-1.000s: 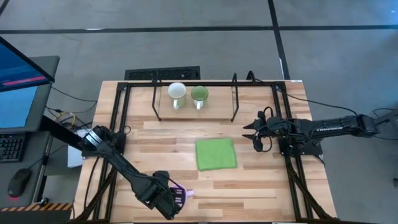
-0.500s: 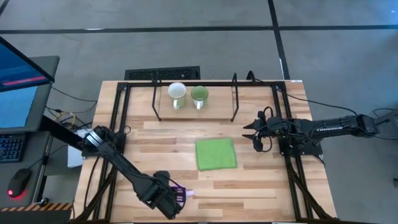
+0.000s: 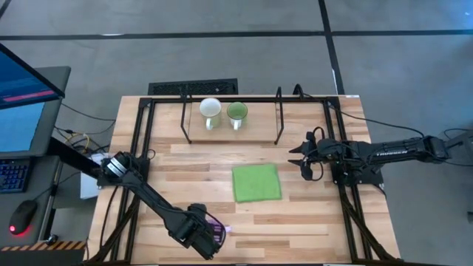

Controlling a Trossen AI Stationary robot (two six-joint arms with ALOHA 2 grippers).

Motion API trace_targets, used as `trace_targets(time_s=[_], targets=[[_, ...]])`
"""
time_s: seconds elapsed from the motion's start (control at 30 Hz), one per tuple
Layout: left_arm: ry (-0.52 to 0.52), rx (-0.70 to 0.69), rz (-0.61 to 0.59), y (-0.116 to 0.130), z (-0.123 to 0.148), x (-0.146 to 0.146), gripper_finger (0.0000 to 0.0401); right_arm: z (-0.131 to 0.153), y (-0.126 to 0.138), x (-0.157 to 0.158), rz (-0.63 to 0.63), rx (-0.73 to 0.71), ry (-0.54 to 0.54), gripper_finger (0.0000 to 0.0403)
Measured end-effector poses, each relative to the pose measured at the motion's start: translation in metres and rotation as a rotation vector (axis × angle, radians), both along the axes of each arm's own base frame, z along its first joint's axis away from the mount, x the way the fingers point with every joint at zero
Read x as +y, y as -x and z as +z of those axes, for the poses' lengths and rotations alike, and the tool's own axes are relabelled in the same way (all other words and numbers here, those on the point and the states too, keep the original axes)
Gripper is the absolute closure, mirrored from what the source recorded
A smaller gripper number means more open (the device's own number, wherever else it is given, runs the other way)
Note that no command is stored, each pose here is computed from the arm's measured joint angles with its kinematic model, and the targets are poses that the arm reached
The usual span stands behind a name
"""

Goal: Stack small to large cups/mugs on shelf
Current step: Put the purple mug on the shelf

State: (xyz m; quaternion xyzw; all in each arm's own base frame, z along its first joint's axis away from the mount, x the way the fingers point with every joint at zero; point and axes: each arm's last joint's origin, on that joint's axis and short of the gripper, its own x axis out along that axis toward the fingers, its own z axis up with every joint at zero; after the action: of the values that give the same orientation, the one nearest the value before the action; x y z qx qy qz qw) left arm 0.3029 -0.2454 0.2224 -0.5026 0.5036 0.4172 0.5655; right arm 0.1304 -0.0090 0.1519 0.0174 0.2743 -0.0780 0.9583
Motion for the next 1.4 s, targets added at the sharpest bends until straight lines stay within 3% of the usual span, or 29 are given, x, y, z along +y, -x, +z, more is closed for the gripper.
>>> trace_targets(time_s=[0.47,0.9,1.4], targets=[[0.010,-0.055,-0.117,-0.012,0.001,0.006,0.0221,0.000,0.000,0.000,0.000,0.000,0.000,0.0193],[0.018,-0.049,-0.100,-0.016,0.001,0.011,0.0222,-0.002,0.001,0.000,0.005,0.027,0.006,0.0193],[0.032,-0.009,-0.083,-0.015,-0.005,0.010,0.0304,-0.003,0.002,0.000,0.018,0.045,0.026,0.0193]])
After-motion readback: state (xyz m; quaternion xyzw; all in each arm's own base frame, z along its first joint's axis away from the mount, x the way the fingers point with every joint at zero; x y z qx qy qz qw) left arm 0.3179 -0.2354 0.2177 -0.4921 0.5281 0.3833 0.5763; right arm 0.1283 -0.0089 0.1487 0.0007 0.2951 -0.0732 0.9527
